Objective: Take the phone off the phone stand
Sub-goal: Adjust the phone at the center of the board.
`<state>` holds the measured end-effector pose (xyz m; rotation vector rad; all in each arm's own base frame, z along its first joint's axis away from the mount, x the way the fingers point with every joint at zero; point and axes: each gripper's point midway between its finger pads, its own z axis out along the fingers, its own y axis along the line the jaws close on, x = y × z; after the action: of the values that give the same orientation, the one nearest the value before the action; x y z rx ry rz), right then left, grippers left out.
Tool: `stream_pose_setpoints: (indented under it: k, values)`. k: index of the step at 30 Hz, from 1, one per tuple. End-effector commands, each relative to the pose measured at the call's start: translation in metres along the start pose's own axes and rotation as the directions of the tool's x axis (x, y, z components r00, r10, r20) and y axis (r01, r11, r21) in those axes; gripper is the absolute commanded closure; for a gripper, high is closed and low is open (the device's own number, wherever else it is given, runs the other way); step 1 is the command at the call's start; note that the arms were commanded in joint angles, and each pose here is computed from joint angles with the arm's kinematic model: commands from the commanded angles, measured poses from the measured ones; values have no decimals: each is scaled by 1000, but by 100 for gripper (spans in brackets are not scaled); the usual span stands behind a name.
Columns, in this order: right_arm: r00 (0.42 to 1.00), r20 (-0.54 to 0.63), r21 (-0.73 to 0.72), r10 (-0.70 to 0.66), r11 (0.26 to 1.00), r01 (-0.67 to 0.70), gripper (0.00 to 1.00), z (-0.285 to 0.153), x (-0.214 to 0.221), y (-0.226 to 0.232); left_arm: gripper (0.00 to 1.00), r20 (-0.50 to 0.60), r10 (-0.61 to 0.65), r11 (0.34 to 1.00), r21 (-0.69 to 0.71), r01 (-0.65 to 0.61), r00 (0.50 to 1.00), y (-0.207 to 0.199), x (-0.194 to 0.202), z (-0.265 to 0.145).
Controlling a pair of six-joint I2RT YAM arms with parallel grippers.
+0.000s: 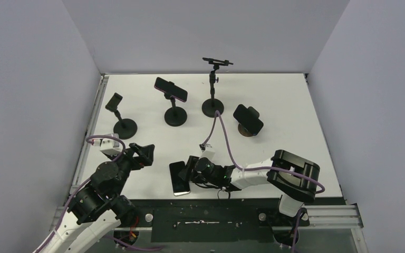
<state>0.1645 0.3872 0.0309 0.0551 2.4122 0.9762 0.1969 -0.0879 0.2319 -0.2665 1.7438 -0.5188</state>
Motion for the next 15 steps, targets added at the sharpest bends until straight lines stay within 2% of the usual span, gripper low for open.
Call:
stream_pose_setpoints:
  k: [1,10,15]
  values:
    - [998,-26,9,62,998,-62,49,-7,11,4,15,37,-13,999,46,11,999,-11,-11,0]
    - [993,-21,45,115,992,-114,45,-17,23,2,15,38,-18,998,53,16,999,-12,-12,-1]
    - [990,-33,33,135,990,-134,50,-20,29,2,15,32,-14,998,54,12,999,-13,-10,0]
